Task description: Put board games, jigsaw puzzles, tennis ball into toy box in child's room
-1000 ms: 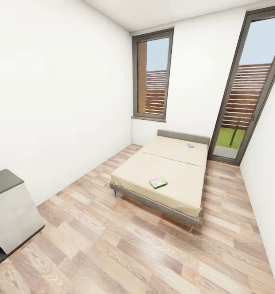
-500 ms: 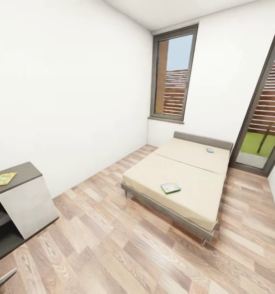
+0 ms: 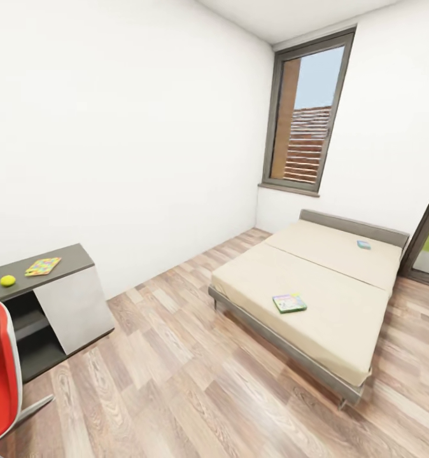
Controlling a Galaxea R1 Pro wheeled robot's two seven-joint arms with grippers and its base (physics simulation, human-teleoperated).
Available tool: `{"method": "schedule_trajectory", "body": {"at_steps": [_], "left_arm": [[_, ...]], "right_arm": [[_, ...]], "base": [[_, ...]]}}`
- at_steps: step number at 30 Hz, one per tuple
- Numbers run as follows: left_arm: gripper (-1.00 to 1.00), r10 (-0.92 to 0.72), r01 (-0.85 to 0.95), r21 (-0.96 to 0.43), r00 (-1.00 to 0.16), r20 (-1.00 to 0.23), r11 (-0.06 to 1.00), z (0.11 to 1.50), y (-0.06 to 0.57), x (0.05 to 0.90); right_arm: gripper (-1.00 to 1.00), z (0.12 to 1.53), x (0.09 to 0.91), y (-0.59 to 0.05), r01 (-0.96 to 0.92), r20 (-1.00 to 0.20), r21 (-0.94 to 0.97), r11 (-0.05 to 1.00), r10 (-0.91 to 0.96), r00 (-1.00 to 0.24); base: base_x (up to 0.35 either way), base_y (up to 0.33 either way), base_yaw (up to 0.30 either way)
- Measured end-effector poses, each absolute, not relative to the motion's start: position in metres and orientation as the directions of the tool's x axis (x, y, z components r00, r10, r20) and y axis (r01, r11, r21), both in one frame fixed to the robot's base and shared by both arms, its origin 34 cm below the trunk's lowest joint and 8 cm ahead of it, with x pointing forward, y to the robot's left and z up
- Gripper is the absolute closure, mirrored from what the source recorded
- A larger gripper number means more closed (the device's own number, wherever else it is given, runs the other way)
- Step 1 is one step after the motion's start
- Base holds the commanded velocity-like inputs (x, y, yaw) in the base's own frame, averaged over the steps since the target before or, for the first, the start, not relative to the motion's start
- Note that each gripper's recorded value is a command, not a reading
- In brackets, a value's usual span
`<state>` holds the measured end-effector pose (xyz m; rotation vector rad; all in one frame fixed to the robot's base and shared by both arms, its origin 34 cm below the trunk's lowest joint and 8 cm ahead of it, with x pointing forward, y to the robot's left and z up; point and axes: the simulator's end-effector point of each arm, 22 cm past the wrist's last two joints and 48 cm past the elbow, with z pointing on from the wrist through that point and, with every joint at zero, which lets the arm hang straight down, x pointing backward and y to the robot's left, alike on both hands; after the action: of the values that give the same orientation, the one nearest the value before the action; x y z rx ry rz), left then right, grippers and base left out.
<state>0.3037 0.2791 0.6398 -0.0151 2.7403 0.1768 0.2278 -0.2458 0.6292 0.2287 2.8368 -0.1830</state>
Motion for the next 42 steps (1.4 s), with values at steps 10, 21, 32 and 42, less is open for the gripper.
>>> {"method": "schedule_trajectory", "body": {"at_steps": [10, 21, 32, 42], "left_arm": [[-1.00, 0.014, -0.035, 0.122, -0.923, -0.385, 0.992, 0.6398, 0.2795, 0.3038], [-1.00, 0.013, -0.036, 0.121, -0.923, -0.385, 0.992, 0.6397, 0.2791, 0.3038], [-1.00, 0.014, -0.036, 0.121, -0.923, -0.385, 0.992, 0.6397, 0.2791, 0.3038], [-1.00, 0.014, -0.036, 0.122, -0.923, -0.385, 0.992, 0.6397, 0.2796, 0.3039]], "right_arm": [[-1.00, 0.6293, 0.2281, -0.2458, 0.175, -0.295, -0.102, 0.979, 0.138, -0.945], [-1.00, 0.6292, 0.2284, -0.2471, 0.175, -0.296, -0.103, 0.979, 0.138, -0.945], [-1.00, 0.6288, 0.2262, -0.2477, 0.172, -0.292, -0.104, 0.980, 0.135, -0.947], [-1.00, 0.6286, 0.2258, -0.2478, 0.178, -0.290, -0.103, 0.979, 0.142, -0.946]], "base": [[0.133, -0.211, 0.221], [0.033, -0.039, 0.019], [0.001, -0.001, 0.000], [0.002, 0.000, -0.095]]}}
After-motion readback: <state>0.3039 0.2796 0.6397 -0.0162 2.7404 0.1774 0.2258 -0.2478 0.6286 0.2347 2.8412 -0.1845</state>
